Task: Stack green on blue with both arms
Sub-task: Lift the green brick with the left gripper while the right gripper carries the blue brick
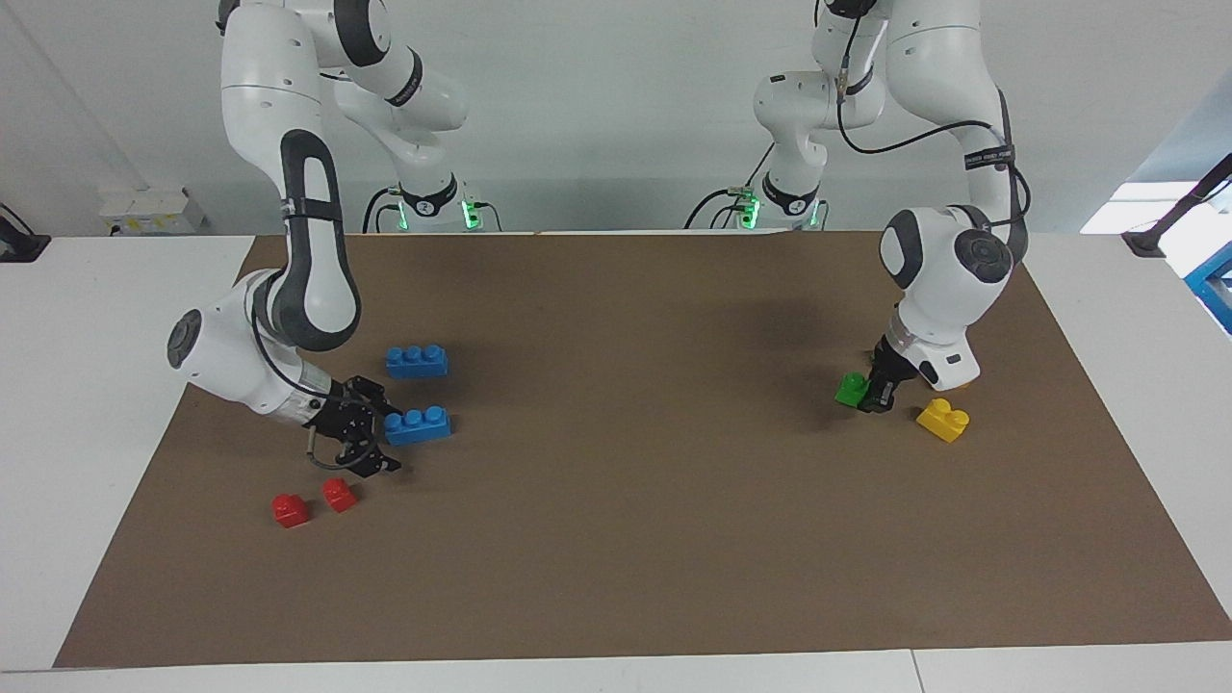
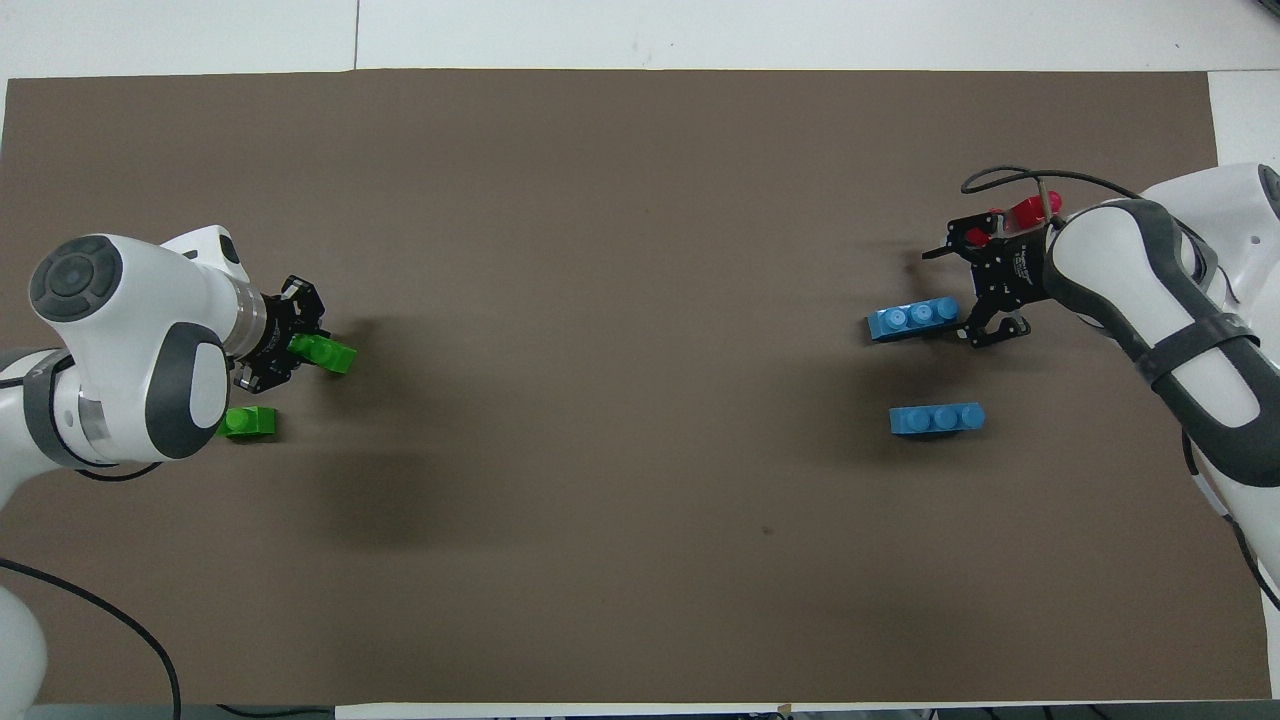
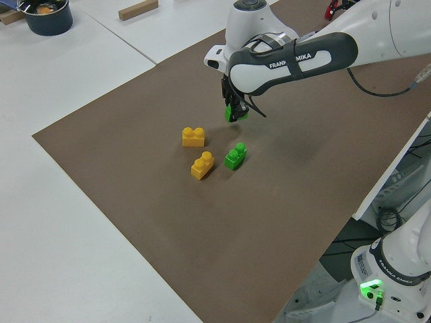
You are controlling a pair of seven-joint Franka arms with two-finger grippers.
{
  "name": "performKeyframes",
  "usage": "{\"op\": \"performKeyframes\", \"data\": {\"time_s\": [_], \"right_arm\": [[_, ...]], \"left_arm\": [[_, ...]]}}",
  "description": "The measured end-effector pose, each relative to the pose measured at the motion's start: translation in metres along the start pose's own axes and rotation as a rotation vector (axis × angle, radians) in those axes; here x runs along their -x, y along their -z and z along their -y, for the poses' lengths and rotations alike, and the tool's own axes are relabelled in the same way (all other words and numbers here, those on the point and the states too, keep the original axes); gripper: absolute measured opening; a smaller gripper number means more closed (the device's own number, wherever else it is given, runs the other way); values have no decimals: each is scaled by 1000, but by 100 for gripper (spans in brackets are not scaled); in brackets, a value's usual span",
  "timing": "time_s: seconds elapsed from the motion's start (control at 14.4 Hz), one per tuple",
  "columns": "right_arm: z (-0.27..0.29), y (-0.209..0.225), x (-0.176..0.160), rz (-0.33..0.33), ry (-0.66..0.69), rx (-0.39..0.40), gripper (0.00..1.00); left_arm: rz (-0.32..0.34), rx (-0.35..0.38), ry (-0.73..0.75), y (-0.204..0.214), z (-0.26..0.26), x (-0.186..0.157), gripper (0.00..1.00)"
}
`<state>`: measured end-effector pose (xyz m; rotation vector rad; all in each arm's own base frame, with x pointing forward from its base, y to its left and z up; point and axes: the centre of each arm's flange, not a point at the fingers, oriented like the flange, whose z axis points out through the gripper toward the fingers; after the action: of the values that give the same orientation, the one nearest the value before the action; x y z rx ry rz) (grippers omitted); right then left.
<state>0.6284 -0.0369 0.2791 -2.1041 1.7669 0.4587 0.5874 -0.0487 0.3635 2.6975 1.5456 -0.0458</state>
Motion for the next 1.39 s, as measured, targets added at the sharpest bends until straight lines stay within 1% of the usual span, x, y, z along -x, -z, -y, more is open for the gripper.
{"op": "performKeyframes", "data": {"time_s": [0.21, 0.35, 0.42, 0.49, 0.56, 0.7, 0.77, 0.84, 1.04, 1.11, 1.25, 1.32, 1.39], "right_arm": [[-1, -1, 0, 0, 40, 1, 100], [-1, 0, -1, 0, 68, 1, 100], [-1, 1, -3, 0, 80, -1, 92], [-2, 2, -5, -1, 88, -2, 91], [-3, 3, -8, -1, 89, -4, 83], [-5, 5, -12, 14, 75, -5, 55], [-6, 7, -14, 34, 65, -12, 42], [-6, 8, -15, 40, 60, -18, 35], [-6, 7, -14, 42, 61, -18, 35], [-5, 7, -14, 46, 60, -20, 35], [0, 9, -5, 82, 44, -43, 35], [5, 12, 4, 98, 24, -48, 35], [13, 17, 19, 107, -11, -48, 35]], "left_arm": [[11, -11, 19, 56, -14, 1, 34], [17, -17, 43, 94, -18, 11, 34], [15, -13, 58, 112, -21, 19, 34], [11, -2, 68, 129, -22, 28, 34], [6, 11, 69, 144, -22, 36, 34], [3, 18, 68, 170, -12, 47, 34], [2, 18, 67, 181, -6, 51, 34], [2, 17, 66, 188, -2, 53, 34], [7, 6, 76, 191, 2, 55, 34], [8, 3, 109, 190, 3, 55, 34], [8, 3, 238, 190, 3, 55, 34], [8, 2, 305, 190, 3, 55, 34], [8, 2, 362, 190, 3, 55, 34]]}}
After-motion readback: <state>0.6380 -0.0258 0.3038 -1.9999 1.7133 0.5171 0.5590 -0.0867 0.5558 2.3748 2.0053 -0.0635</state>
